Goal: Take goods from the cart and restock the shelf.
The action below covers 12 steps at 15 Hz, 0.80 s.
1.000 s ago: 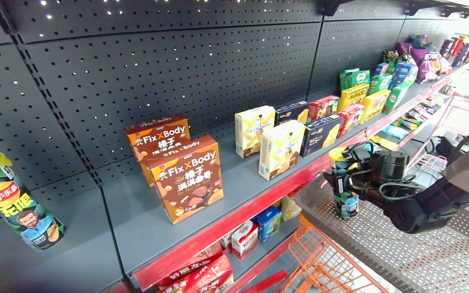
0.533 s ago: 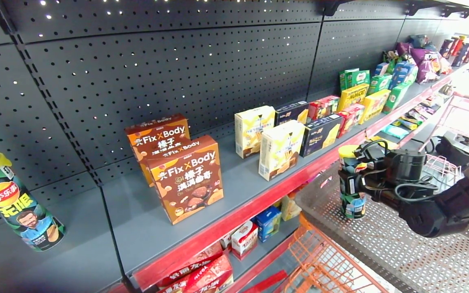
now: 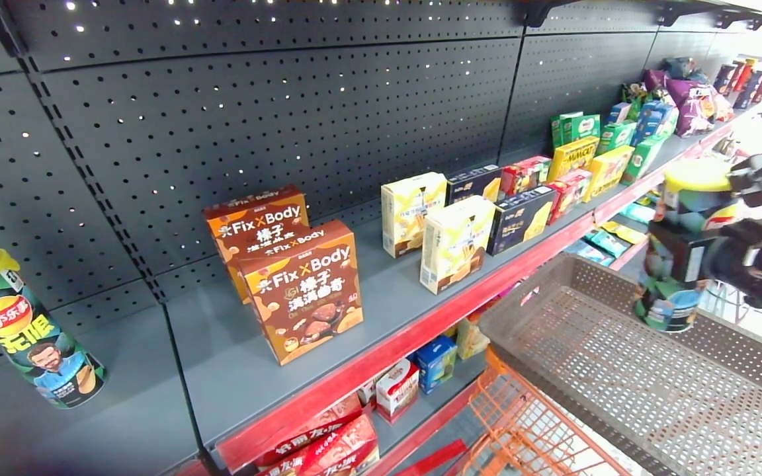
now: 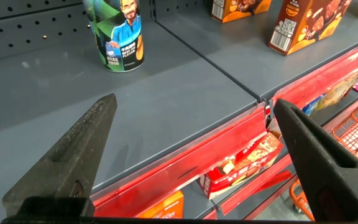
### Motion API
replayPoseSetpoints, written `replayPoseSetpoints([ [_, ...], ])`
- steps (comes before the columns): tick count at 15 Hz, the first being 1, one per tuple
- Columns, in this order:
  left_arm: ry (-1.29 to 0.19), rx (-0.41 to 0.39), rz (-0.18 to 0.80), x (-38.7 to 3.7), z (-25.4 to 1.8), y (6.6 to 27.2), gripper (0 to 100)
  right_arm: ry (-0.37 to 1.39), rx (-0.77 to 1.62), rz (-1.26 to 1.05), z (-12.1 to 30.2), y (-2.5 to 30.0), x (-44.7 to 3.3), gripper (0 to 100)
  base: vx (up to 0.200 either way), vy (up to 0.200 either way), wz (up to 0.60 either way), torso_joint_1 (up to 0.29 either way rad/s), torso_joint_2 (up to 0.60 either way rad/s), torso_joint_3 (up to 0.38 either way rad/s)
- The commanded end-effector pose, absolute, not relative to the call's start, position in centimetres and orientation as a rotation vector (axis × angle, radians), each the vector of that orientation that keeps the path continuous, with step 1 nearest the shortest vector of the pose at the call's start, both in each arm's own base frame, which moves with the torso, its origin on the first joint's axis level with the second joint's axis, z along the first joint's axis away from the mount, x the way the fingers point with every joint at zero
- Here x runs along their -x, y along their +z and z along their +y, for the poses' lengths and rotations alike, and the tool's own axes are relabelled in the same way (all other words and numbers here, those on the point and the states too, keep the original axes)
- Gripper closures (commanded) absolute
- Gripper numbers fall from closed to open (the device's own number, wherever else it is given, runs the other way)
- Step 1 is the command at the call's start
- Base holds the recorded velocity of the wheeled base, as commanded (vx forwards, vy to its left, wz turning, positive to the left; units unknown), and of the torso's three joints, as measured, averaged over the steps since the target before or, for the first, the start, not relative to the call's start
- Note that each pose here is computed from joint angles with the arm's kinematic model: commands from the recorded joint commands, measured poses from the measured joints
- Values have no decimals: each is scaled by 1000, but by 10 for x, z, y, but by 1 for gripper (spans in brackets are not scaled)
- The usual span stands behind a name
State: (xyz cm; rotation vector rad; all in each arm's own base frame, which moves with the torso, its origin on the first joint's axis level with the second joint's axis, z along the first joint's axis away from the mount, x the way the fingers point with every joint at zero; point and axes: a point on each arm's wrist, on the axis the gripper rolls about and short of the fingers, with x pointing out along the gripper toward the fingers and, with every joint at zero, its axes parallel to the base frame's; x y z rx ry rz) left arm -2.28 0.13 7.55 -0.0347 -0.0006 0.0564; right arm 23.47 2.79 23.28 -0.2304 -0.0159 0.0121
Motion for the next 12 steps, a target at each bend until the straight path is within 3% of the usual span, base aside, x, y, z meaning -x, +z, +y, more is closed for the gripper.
replayPoseSetpoints([
  [1, 57, 35, 1, 23, 1, 76, 0, -210, 228, -139, 6, 272, -132, 100, 0, 0, 0, 0, 0, 0],
  [3, 57, 35, -1, 23, 1, 75, 0, -310, 204, -175, 1, 275, -108, 100, 0, 0, 0, 0, 0, 0],
  [6, 57, 35, -1, 23, 1, 75, 0, -385, 218, -92, -5, 255, -81, 100, 0, 0, 0, 0, 0, 0],
  [12, 57, 35, -1, 23, 1, 75, 0, -494, 226, -29, -14, 247, -75, 100, 0, 0, 0, 0, 0, 0],
])
